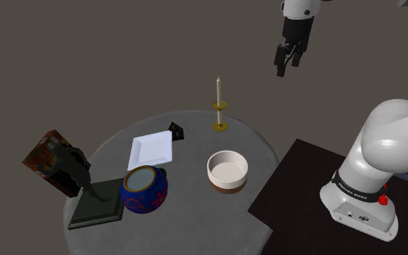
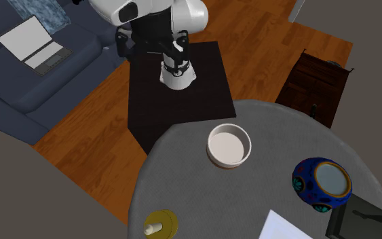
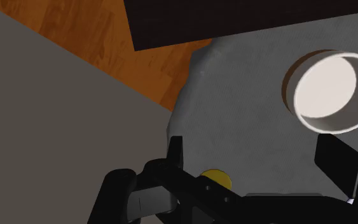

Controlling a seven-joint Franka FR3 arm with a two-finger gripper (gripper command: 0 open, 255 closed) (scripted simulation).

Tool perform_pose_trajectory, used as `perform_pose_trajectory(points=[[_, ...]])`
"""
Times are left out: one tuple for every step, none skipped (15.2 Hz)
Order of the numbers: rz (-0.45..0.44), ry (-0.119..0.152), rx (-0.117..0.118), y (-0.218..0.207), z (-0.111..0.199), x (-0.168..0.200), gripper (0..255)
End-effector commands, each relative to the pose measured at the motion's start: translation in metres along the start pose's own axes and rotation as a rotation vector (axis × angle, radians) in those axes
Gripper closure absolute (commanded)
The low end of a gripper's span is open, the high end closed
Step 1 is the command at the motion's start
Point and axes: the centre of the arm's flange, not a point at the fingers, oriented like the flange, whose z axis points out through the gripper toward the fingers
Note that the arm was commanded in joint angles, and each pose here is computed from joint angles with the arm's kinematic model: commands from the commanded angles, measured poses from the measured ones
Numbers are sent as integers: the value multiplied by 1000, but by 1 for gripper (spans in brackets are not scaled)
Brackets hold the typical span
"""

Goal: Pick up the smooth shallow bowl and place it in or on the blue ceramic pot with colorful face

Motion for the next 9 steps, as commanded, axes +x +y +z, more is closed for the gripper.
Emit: perform_pose_trajectory(points=[[0, 0, 0, 0, 0, 0, 0], [2, 2, 2, -6, 12, 1, 0], [4, 3, 4, -12, 23, 2, 0], [6, 5, 6, -17, 35, 3, 0], [7, 7, 8, -23, 46, 4, 0], [9, 8, 10, -29, 58, 5, 0], [11, 10, 12, -35, 70, 6, 0], [13, 12, 14, -41, 81, 7, 0], [15, 13, 16, -47, 93, 8, 0]])
